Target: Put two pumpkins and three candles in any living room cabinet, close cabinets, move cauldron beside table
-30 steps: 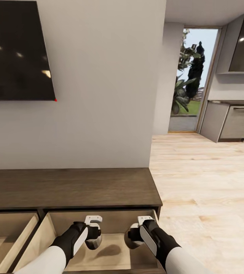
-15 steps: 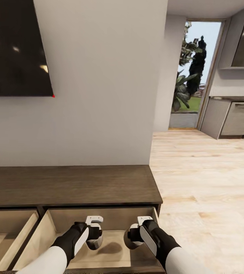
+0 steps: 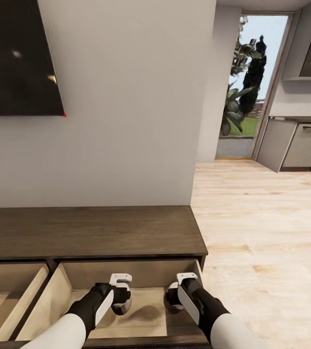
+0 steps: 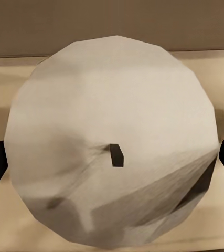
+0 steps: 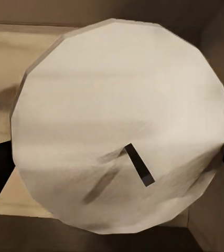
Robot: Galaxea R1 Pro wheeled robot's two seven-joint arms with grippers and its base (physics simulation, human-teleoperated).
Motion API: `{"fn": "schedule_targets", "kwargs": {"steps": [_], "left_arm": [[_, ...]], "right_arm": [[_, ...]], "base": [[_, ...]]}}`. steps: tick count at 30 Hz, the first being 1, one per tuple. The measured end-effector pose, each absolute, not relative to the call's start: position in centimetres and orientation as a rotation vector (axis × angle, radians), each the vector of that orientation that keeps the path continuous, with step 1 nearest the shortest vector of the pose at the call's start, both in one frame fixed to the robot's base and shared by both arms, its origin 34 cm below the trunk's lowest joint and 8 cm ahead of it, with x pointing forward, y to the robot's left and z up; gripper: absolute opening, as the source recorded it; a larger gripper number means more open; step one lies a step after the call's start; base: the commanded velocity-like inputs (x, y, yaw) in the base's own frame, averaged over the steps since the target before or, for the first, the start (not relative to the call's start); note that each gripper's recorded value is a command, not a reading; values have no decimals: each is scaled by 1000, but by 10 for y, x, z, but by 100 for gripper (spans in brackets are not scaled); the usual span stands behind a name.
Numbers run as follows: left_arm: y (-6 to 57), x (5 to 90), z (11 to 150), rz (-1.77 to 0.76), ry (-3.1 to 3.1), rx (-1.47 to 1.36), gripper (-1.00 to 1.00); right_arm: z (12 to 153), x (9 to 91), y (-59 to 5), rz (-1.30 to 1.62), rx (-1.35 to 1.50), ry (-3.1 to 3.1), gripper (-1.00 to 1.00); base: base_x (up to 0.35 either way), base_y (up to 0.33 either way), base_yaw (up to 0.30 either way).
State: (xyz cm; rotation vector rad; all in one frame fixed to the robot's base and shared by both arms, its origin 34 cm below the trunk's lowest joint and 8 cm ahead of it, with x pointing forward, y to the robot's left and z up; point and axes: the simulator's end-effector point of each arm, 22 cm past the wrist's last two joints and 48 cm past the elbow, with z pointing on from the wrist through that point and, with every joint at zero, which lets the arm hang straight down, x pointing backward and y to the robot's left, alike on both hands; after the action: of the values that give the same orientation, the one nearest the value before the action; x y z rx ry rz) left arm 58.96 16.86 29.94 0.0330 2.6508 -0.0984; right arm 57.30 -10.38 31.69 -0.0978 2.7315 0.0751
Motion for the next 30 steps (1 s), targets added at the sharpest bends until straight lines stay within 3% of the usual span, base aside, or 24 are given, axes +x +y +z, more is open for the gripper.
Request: {"fn": "schedule_targets", "kwargs": {"steps": [9, 30], "left_arm": [[170, 586, 289, -92, 2669, 30, -100], [170, 580, 264, -93, 2697, 25, -100]], "right_arm": [[314, 573, -118, -35, -88, 2761, -100], [286, 555, -105, 64, -10, 2846, -100]], "base": [[0, 0, 0], [0, 0, 0]]}}
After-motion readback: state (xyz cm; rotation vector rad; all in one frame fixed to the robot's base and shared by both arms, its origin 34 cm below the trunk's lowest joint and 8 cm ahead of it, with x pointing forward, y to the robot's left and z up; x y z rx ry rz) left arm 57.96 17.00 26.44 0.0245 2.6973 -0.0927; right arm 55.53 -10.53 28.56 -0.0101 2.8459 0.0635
